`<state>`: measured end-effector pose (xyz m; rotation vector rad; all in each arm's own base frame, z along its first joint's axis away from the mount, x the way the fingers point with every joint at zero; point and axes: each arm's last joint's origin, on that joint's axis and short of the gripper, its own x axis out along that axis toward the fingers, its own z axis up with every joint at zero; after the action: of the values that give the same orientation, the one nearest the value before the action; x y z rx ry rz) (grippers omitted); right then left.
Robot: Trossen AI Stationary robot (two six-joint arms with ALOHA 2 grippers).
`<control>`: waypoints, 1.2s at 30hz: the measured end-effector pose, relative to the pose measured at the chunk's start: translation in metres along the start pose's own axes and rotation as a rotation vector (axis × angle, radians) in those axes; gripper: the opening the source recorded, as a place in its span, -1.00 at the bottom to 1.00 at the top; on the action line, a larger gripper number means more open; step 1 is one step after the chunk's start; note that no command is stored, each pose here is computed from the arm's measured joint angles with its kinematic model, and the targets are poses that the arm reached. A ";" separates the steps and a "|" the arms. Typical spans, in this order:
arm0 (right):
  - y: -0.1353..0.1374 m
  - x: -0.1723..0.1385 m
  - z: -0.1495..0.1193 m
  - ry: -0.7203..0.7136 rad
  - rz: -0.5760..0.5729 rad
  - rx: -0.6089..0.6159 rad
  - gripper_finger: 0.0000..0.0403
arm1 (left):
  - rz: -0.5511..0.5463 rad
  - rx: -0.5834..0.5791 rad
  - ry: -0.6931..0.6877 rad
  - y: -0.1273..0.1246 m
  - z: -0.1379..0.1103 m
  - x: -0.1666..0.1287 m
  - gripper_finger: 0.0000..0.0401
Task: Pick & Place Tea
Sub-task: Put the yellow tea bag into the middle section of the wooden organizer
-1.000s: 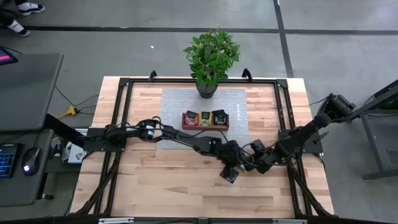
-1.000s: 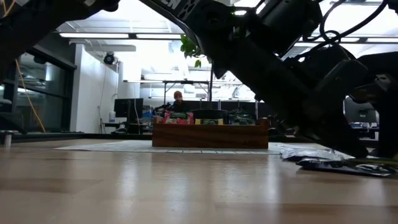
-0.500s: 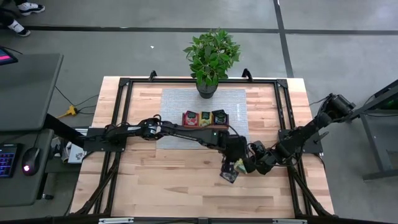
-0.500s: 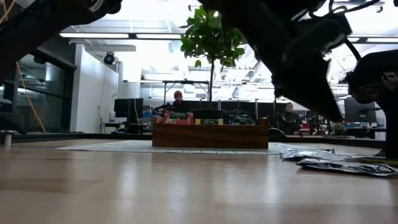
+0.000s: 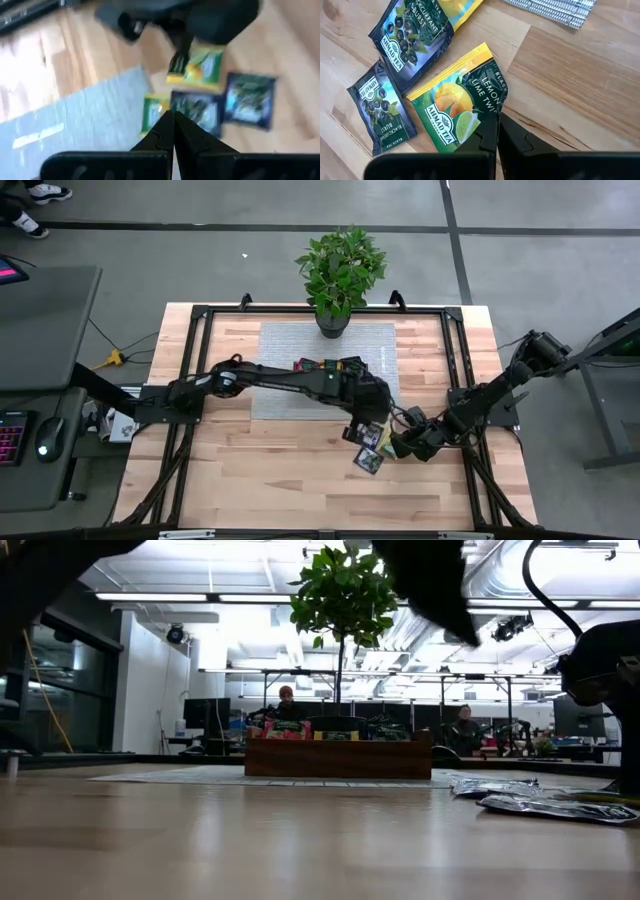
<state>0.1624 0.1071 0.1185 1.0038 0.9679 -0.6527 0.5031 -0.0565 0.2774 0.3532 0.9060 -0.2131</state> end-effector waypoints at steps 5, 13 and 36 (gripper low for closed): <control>0.000 0.000 0.000 -0.003 -0.002 -0.002 -1.00 | 0.037 -0.005 0.068 0.018 -0.010 -0.016 -1.00; -0.001 0.000 0.000 -0.008 -0.004 -0.003 -1.00 | 0.035 0.007 -0.019 0.042 -0.009 -0.073 -1.00; 0.002 0.001 0.004 -0.134 0.039 -0.063 -1.00 | 0.277 0.039 -0.483 0.028 -0.045 -0.349 -1.00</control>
<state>0.1663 0.1040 0.1194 0.9092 0.8440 -0.6445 0.2696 -0.0025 0.5367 0.4357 0.3714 -0.0546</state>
